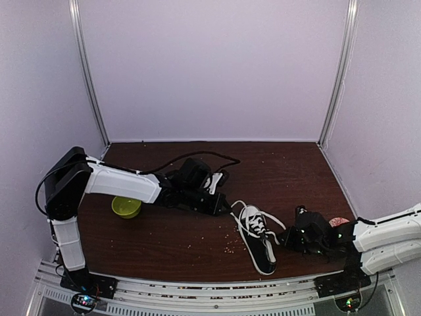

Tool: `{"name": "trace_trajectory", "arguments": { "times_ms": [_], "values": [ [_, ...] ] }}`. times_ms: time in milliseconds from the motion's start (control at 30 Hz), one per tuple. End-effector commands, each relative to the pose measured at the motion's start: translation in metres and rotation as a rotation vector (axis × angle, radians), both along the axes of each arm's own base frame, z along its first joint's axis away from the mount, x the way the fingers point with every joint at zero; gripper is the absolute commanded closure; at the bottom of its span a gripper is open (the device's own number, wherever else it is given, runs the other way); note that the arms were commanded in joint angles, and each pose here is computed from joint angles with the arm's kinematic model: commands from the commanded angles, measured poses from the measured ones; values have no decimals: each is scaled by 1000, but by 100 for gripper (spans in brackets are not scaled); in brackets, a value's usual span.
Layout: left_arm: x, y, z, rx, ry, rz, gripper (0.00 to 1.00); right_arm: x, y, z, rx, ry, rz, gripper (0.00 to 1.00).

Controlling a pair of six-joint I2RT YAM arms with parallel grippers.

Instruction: Tie the shoes

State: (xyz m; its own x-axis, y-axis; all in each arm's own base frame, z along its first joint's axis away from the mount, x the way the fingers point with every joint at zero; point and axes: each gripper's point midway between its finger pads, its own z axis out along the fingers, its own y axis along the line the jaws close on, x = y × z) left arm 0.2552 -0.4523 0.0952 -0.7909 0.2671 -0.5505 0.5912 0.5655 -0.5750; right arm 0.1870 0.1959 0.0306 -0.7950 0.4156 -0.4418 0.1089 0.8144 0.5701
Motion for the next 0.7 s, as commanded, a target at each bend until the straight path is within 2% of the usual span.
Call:
{"name": "trace_trajectory", "arguments": {
  "times_ms": [0, 100, 233, 400, 533, 667],
  "values": [
    [9, 6, 24, -69, -43, 28, 100, -3, -8, 1, -50, 7, -3, 67],
    [8, 11, 23, -63, -41, 26, 100, 4, -18, 20, -148, -48, 17, 46],
    [12, 19, 27, -84, -41, 51, 100, 18, -42, 50, -271, -112, -12, 30],
    [18, 24, 36, -125, -38, 63, 100, 36, -55, 66, -313, -131, 8, 26],
    [21, 26, 42, -139, -44, 68, 100, 44, -44, 75, -289, -148, 98, 22],
    [24, 31, 47, -146, -53, 79, 100, 51, -52, 83, -339, -155, 94, 21]
  ]
}}
